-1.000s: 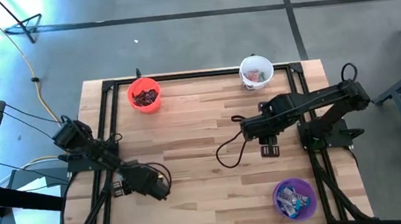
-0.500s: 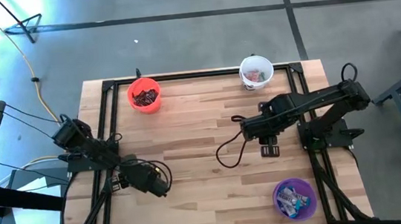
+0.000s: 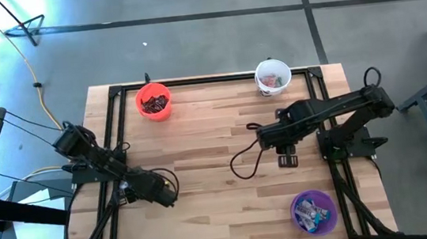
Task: Sort candy
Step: Put the white chocolate into the violet bucket
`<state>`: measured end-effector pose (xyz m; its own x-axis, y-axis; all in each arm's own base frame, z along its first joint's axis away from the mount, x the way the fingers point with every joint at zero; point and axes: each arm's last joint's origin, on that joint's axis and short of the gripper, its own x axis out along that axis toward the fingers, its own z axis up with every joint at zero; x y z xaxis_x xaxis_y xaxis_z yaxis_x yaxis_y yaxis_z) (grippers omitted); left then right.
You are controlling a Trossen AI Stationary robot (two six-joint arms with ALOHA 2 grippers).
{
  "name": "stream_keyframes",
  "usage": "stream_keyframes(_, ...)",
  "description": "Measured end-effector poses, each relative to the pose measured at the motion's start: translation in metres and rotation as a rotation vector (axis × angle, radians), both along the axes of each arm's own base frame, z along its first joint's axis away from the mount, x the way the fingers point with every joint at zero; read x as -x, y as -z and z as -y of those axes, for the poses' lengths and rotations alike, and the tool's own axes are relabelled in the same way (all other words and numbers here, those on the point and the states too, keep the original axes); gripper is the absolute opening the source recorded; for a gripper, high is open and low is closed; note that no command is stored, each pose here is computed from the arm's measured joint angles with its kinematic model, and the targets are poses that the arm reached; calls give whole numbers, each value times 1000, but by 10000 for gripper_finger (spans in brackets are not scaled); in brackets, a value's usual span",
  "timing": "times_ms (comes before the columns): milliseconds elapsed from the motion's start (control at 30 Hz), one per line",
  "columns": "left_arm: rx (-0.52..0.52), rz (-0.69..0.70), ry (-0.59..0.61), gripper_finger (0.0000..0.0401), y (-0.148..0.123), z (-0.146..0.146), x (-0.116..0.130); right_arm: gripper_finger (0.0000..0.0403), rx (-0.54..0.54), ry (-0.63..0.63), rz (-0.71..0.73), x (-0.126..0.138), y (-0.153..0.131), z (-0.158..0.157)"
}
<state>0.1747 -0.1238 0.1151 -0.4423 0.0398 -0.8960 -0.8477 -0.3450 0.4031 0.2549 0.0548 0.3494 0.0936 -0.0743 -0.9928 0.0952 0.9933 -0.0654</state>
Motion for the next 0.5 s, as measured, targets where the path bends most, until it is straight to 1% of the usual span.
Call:
stream_keyframes(100,10,6,0,144,3,-1,2,124,-1,3,5,1,-1,0)
stream_keyframes(167,13,11,6,125,3,-1,2,124,-3,12,10,2,-2,0)
stream_keyframes(233,17,13,19,94,4,-2,2,124,-5,23,14,3,-3,1)
stream_keyframes(333,20,-9,29,31,6,-3,4,124,-6,24,17,4,-4,1)
stream_keyframes(367,23,-12,32,18,6,-3,4,124,-6,25,17,4,-4,1)
stream_keyframes(400,22,-13,33,12,6,-3,5,124,-6,28,18,4,-4,1)
stream_keyframes(500,26,-12,41,13,5,-3,5,124,-6,24,18,4,-4,1)
